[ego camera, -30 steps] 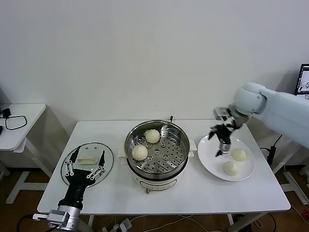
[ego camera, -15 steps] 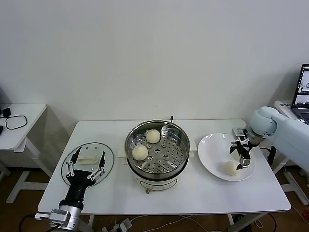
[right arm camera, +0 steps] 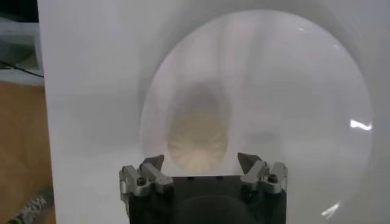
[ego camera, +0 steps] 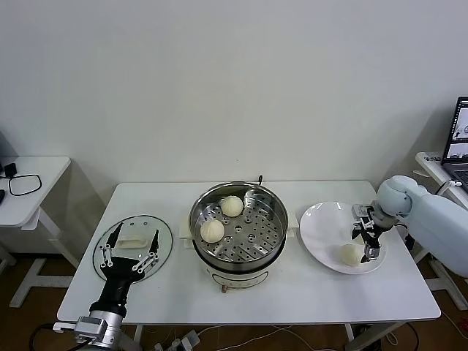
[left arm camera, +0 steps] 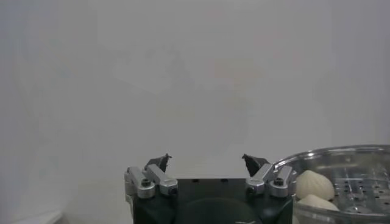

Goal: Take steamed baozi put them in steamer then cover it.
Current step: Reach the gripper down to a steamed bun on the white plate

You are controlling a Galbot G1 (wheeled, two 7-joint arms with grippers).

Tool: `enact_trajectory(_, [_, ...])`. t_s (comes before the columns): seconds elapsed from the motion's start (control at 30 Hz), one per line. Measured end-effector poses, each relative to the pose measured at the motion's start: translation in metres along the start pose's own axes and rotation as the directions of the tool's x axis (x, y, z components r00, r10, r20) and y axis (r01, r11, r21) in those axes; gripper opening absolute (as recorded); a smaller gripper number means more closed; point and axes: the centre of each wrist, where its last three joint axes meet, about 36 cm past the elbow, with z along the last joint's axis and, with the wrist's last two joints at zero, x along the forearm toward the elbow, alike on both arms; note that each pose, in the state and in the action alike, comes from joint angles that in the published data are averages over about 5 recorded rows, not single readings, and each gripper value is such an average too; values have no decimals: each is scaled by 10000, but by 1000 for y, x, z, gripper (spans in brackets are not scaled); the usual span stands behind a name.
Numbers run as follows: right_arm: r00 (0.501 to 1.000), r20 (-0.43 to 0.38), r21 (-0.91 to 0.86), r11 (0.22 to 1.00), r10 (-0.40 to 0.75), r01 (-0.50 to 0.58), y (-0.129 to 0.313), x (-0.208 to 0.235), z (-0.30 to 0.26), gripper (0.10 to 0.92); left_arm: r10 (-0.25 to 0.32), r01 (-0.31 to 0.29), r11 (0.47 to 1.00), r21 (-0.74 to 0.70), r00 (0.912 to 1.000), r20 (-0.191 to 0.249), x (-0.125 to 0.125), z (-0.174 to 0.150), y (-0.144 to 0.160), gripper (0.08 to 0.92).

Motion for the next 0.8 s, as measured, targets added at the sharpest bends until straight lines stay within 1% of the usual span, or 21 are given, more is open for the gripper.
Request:
enact_trajectory(0.5, [10000,78,-65,10000,-37,38,1,-19,-4,821,-4,4,10000,-54,10000,-2,0,0,0,823])
enact_trajectory(0.6, [9999,110,-75,10000,-24,25,2,-20,-4,787,-10,10,10000,-64,10000,5,0,0,0,823])
enact_trajectory(0.7, [9999,140,-76,10000,-2,3,2,-21,-5,733,-3,3,10000,-58,10000,31,0,-1,0,823])
enact_trajectory(0.8, [9999,157,-77,10000,21,-20,2,-21,-5,713,6,-6,10000,-49,10000,52,-1,-1,-1,823])
